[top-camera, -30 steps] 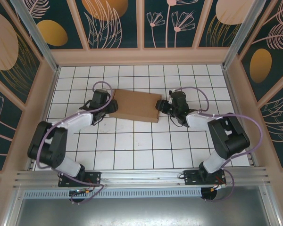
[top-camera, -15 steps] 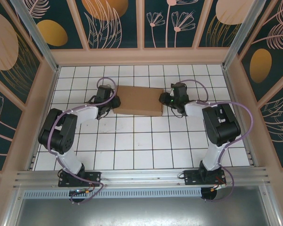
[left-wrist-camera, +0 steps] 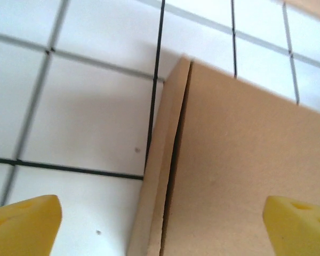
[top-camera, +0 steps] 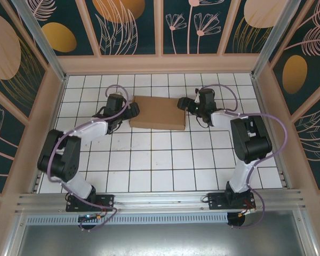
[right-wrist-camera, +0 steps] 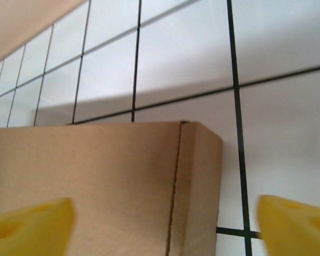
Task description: Fold the paper box
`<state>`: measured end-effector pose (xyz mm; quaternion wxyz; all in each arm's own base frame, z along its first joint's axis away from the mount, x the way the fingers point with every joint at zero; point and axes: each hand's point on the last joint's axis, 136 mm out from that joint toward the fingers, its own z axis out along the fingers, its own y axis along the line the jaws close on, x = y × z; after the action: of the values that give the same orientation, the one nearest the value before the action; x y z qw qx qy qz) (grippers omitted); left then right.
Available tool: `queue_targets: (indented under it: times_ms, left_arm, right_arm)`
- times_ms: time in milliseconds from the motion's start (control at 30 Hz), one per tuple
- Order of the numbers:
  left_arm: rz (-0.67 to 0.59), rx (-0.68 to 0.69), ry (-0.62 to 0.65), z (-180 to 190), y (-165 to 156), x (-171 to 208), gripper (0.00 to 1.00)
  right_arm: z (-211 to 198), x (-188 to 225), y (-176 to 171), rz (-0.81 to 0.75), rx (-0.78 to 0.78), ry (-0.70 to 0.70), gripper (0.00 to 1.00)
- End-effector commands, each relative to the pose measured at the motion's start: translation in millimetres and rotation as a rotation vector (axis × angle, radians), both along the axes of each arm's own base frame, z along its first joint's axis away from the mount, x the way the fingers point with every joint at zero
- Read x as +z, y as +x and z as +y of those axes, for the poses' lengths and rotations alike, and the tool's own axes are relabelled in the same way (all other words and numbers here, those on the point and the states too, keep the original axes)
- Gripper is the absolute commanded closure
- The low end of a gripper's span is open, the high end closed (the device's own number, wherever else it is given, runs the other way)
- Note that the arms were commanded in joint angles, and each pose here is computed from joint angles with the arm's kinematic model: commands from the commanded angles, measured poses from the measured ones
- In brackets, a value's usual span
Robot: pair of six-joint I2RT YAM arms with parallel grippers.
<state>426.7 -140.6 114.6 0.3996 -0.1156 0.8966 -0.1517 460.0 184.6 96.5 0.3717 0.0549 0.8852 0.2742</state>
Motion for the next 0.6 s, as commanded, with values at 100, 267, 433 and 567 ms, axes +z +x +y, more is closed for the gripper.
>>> queue_targets:
  times_ms: [100,267,433,567]
  left_arm:
    - [-0.260,0.175,0.263,60.2,0.5,81.9,0.01]
    - [-0.540,0.233,0.474,96.7,-21.7,108.9,0.01]
    - [-0.455,0.406,0.520,163.1,-25.2,65.3,0.01]
    - [-0.411,0.445,0.500,192.2,-26.1,34.9,0.01]
  right_arm:
    - [-25.3,91.1,-2.9,-0.266,-0.092,-0.173,0.01]
    - [-45.4,139.1,-20.3,-0.478,-0.187,-0.357,0.01]
    - [-70.6,140.6,-32.9,-0.555,-0.215,-0.307,0.01]
    - [-88.1,130.0,-48.1,-0.642,-0.240,-0.373,0.01]
